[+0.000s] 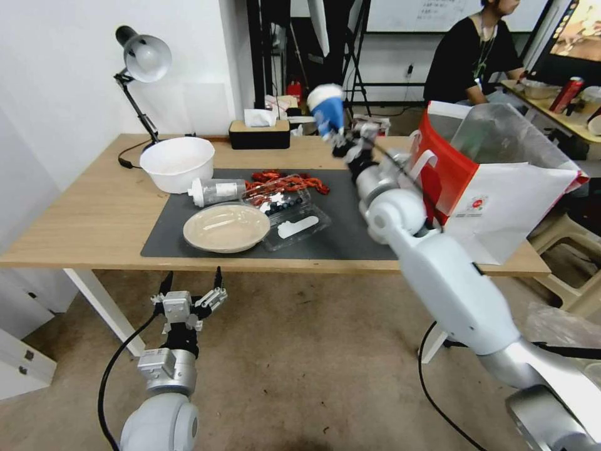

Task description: Pick up the trash from the table and place it into the takeout bag.

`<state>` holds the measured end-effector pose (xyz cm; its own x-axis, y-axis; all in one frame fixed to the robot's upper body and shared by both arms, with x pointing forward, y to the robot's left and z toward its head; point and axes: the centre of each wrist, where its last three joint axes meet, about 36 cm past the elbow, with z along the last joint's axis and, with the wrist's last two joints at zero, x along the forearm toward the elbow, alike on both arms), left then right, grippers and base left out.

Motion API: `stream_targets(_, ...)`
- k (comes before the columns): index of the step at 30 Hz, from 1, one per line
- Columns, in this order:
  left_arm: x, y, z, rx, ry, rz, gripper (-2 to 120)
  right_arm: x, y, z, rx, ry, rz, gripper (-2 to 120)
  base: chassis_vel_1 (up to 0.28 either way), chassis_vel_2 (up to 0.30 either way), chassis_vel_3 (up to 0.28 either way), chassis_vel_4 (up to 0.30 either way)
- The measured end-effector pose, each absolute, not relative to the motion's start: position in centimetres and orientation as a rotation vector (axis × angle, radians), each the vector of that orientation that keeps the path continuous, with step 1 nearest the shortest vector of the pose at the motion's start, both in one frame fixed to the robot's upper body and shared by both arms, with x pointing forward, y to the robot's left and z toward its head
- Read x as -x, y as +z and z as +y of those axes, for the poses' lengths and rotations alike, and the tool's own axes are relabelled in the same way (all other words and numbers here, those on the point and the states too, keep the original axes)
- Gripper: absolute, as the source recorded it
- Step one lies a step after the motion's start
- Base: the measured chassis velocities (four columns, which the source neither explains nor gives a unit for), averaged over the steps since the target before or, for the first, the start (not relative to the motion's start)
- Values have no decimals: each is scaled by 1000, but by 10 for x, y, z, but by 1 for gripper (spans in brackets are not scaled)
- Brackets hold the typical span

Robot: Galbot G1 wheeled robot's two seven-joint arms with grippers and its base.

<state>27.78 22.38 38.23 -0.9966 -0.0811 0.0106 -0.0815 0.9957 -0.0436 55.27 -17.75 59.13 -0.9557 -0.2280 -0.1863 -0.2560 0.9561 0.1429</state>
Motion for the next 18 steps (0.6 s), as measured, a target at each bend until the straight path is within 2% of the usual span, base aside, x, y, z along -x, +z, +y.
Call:
stream_targets(2, -278, 382, 223, -126, 67, -3130, 100, -535, 620, -193, 214, 137, 2949, 3, 0, 0, 0, 0)
stream_targets(4, -278, 382, 222, -126, 66, -3129, 100, -531, 625, -196, 185, 119, 2952, 3, 0, 0, 0, 0)
stream_targets(6, -278, 381, 220, -119, 65, -3128, 100, -509, 647, -220, 1, 18, 2971, 3, 0, 0, 0, 0)
stream_targets(14, -278, 379, 217, -100, 58, -3125, 100, -486, 640, -263, -266, -237, 2966, 3, 0, 0, 0, 0)
stream_targets(18, -278, 379, 215, -91, 58, -3124, 100, -479, 634, -273, -316, -269, 2986, 3, 0, 0, 0, 0)
